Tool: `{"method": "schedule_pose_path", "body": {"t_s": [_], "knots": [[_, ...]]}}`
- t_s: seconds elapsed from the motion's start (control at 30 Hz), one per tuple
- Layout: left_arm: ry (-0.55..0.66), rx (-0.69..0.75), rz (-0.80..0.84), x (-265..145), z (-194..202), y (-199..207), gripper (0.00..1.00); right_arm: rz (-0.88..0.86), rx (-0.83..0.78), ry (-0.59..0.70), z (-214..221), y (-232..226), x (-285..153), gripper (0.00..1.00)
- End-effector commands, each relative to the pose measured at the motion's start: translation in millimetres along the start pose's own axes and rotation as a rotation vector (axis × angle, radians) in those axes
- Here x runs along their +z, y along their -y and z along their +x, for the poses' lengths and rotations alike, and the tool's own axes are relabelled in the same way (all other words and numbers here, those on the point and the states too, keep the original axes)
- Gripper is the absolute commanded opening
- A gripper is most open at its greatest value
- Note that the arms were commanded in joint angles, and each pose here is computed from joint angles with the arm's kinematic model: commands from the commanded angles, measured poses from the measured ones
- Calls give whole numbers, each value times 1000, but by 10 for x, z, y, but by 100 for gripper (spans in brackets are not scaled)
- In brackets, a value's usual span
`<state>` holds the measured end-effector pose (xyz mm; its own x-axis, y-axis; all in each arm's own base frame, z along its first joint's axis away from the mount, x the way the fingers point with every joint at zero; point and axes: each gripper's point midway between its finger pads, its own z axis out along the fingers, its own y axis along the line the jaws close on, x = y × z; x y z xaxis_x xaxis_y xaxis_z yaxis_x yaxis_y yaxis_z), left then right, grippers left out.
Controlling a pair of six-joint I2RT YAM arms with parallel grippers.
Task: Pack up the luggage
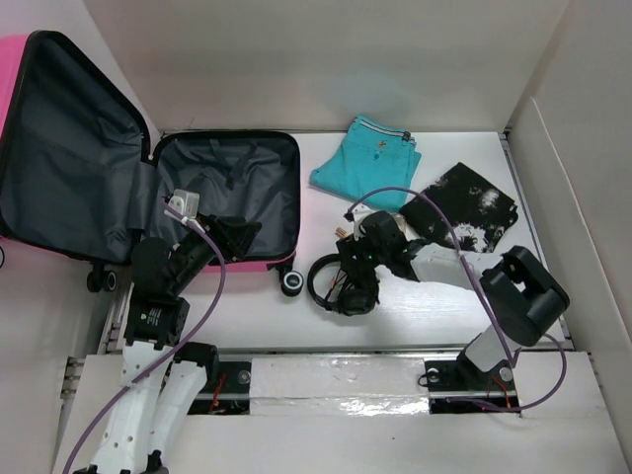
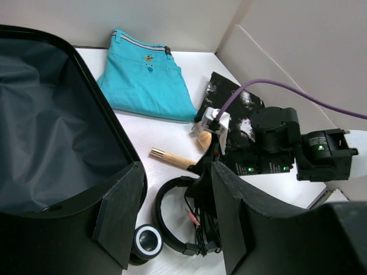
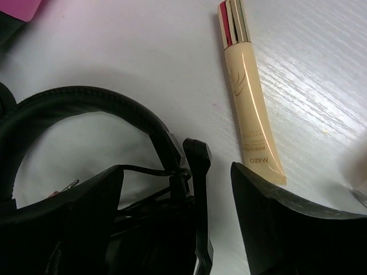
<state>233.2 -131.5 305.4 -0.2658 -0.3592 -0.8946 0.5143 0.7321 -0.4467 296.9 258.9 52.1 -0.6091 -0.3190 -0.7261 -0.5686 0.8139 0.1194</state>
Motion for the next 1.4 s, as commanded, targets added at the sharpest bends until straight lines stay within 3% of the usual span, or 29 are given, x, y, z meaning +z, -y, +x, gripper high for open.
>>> {"method": "schedule_pose_path", "body": {"t_s": [0.0,0.03,0.07,0.1,0.33,0.4,0.57,0.77,0.87,1.13,1.37], "knots": [[37,38,21,-17,-107,57,48,-39,27,72,-252,-77,120,79],[38,38,21,-18,-113,61,48,-44,31,62,-212,-82,168,64],[40,40,22,-22,-119,65,48,-41,33,53,-175,-75,187,57],[38,40,21,-21,-113,62,48,-29,36,47,-141,-52,197,54],[38,39,25,-18,-114,67,48,10,39,110,-265,39,-1,7],[37,38,24,-17,-108,64,48,5,36,145,-368,23,-109,1],[37,37,24,-10,-109,61,48,-29,10,276,-825,-124,-597,0],[48,29,6,-12,-135,38,47,-91,-11,501,-1684,-387,-1197,0],[54,27,-17,-17,-149,4,47,-131,-43,496,-1898,-583,-1083,0],[93,24,-113,-76,-243,-117,45,-263,-46,686,-2975,-1129,-1205,0],[116,20,-161,-115,-306,-172,44,-261,-66,770,-3369,-1300,-1454,0]]}}
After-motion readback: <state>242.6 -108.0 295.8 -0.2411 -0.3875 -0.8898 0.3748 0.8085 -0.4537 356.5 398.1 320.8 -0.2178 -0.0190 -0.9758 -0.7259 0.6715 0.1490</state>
